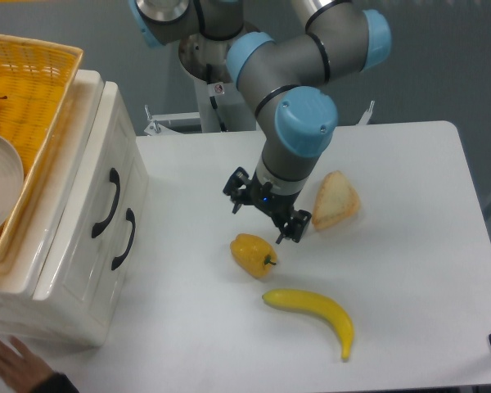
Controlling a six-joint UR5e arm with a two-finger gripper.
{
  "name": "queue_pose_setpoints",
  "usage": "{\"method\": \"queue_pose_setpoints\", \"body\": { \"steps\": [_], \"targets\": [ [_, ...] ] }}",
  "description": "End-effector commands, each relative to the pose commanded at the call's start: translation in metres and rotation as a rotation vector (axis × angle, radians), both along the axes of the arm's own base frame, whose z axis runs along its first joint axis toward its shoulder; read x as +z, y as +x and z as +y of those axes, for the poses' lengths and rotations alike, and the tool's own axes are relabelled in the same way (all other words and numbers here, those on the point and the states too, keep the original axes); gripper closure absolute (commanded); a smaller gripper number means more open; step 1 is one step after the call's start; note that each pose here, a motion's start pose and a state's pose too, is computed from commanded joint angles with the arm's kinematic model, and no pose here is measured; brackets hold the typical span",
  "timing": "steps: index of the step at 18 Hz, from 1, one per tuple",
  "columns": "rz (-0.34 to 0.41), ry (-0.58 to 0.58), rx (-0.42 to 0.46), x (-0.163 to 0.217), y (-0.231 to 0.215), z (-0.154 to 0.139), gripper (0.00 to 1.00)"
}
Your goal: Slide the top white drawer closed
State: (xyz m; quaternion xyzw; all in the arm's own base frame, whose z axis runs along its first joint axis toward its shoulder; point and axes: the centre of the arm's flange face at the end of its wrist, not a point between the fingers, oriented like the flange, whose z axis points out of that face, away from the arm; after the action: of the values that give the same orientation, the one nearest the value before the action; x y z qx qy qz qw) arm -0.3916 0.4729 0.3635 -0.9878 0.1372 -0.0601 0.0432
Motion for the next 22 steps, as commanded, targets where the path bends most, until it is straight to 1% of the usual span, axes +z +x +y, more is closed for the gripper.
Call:
{"method": "queue_pose_setpoints", "body": {
  "steps": [1, 2, 4, 5, 9, 12, 16, 18, 22],
  "targets": [
    [0.018, 0.004, -0.048, 0.005, -0.001, -0.003, 0.00],
    [0.042, -0.001, -0.114, 0.011, -0.001, -0.007, 0.00],
    [0.064, -0.005, -0.234, 0.012, -0.003, -0.009, 0.00],
    [0.066, -0.004, -0.259, 0.012, -0.004, -0.011, 0.00],
    [0.087, 0.000, -0.264, 0.024, -0.017, -0.030, 0.00],
    [0.098, -0.002, -0.290, 0.034, -0.028, -0.049, 0.00],
    [0.113, -0.038, -0.434, 0.040, -0.035, -0.072, 0.00],
    [0.120, -0.031, -0.455, 0.047, -0.037, -0.081, 0.00],
    [0.132, -0.022, -0.460, 0.062, -0.028, -0.085, 0.00]
  ]
}}
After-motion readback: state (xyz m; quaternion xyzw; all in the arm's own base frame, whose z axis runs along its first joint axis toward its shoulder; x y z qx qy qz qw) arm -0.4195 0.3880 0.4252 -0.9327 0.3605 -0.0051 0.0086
